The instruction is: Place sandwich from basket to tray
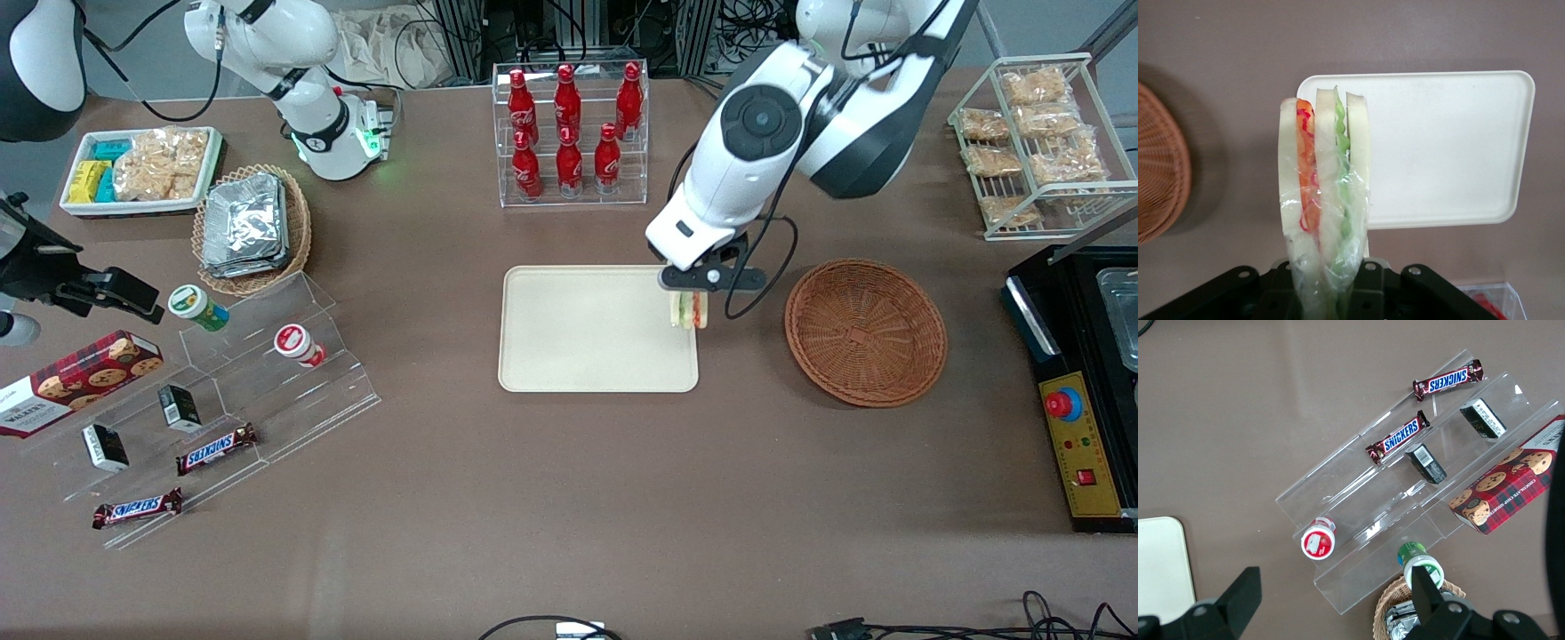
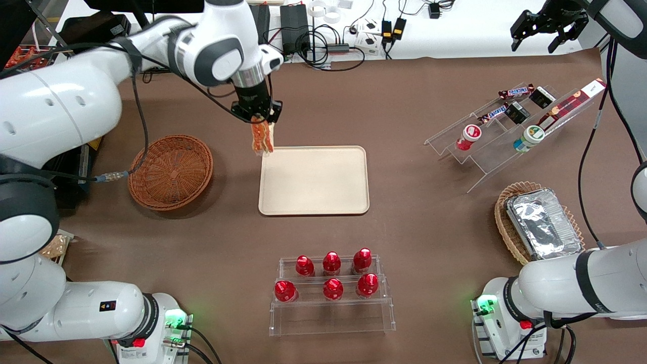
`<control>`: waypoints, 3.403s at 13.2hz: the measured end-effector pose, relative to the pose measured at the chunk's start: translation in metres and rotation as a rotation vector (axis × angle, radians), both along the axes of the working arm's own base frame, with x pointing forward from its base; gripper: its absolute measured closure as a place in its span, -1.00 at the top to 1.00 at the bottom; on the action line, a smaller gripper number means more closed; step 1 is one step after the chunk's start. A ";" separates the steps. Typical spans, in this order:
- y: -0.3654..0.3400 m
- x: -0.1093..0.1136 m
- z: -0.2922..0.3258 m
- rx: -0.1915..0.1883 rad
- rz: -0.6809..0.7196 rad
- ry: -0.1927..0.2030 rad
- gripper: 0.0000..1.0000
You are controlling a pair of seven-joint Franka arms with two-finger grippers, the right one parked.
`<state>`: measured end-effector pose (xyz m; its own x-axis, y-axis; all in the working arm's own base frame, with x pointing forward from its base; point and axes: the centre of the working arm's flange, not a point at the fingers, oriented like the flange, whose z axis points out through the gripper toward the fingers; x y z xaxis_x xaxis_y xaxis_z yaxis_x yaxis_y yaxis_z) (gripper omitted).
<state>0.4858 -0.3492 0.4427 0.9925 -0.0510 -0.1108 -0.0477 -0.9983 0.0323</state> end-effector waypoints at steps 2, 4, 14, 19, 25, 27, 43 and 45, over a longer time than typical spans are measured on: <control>0.004 0.010 -0.052 0.059 -0.001 -0.018 -0.60; -0.003 0.017 -0.108 0.090 0.000 -0.021 -0.60; -0.045 -0.012 -0.216 0.089 -0.030 0.031 -0.60; -0.039 -0.018 -0.225 0.104 -0.033 0.048 -0.62; -0.033 -0.011 -0.216 0.105 -0.012 0.030 0.37; -0.029 -0.004 -0.205 0.101 0.015 0.010 0.76; 0.238 0.069 0.147 0.073 0.097 -0.049 1.00; 0.266 0.065 0.158 0.075 0.130 -0.052 1.00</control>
<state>0.5507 -0.0835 0.6011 0.9948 0.0846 -0.0575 0.0823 -0.9957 -0.0416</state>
